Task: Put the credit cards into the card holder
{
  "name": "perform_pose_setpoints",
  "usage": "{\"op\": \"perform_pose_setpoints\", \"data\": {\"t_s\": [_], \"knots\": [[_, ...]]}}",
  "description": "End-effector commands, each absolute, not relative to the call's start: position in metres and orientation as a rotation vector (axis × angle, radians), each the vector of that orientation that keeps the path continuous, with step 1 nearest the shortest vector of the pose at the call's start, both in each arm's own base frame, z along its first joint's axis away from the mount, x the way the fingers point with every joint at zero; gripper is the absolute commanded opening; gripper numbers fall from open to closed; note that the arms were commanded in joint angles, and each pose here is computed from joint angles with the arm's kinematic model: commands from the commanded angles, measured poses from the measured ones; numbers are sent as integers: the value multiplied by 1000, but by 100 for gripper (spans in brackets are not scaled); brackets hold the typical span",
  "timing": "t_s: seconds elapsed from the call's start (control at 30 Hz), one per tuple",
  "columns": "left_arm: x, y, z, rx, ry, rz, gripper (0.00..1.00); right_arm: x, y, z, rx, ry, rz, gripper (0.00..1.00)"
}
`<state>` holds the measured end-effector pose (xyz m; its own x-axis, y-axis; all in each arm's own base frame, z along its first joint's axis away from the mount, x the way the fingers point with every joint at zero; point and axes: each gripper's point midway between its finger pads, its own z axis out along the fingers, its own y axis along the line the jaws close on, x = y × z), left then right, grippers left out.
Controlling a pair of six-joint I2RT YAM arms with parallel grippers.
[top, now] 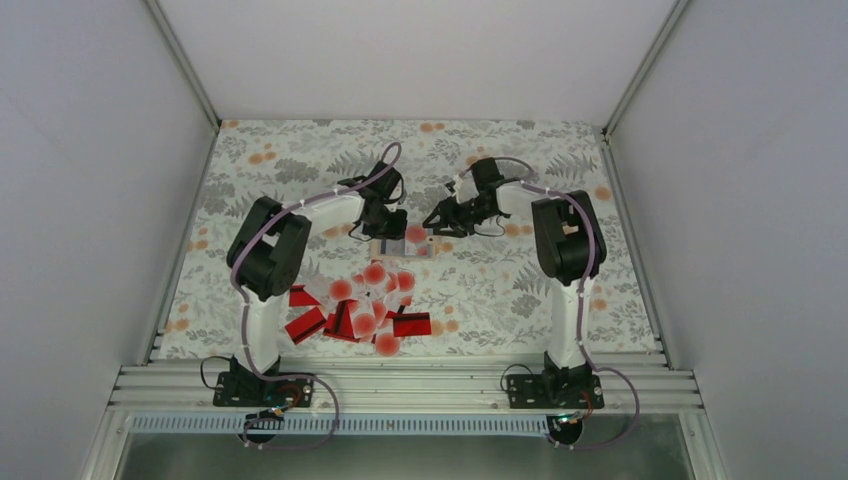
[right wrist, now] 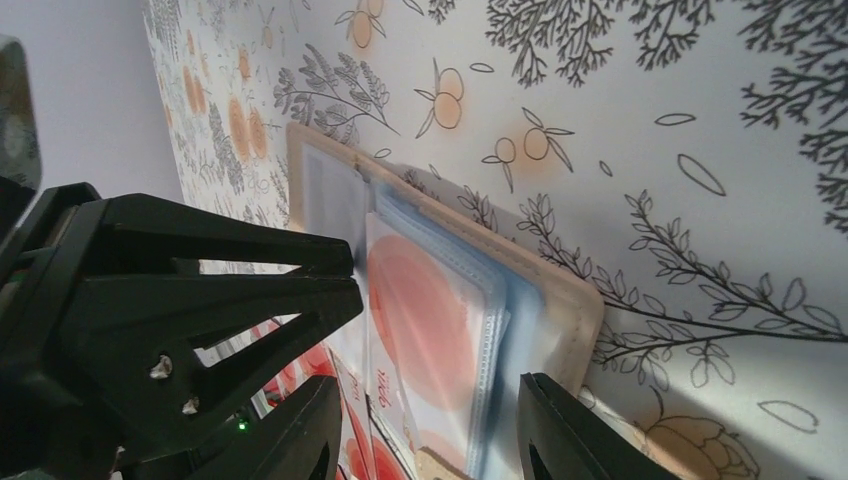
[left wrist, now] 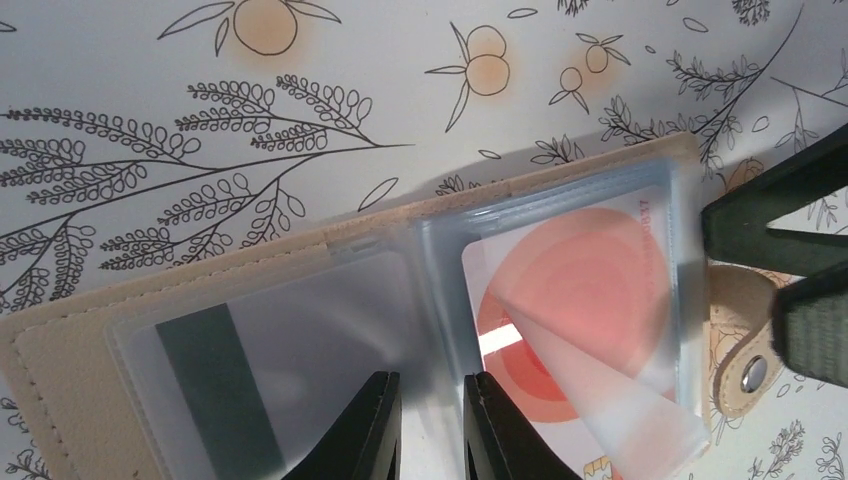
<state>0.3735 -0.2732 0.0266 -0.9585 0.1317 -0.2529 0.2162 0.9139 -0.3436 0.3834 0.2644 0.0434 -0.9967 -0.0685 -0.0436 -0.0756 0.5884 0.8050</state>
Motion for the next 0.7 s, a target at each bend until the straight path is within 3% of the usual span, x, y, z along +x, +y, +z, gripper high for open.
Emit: {"op": "perform_pose_setpoints", "data": {"t_s": [0.0,0.47,0.67], "knots": [[371,-271,16,277,2883,-532,18,382,271,39,-158,2799,1451,45],[366,-276,9,303,2906,-526,17,376,280,34,-194,2808,1483,45],[365,-276,6,302,2915,-525,16,382,270,43,-207,2834,1326,45]]}}
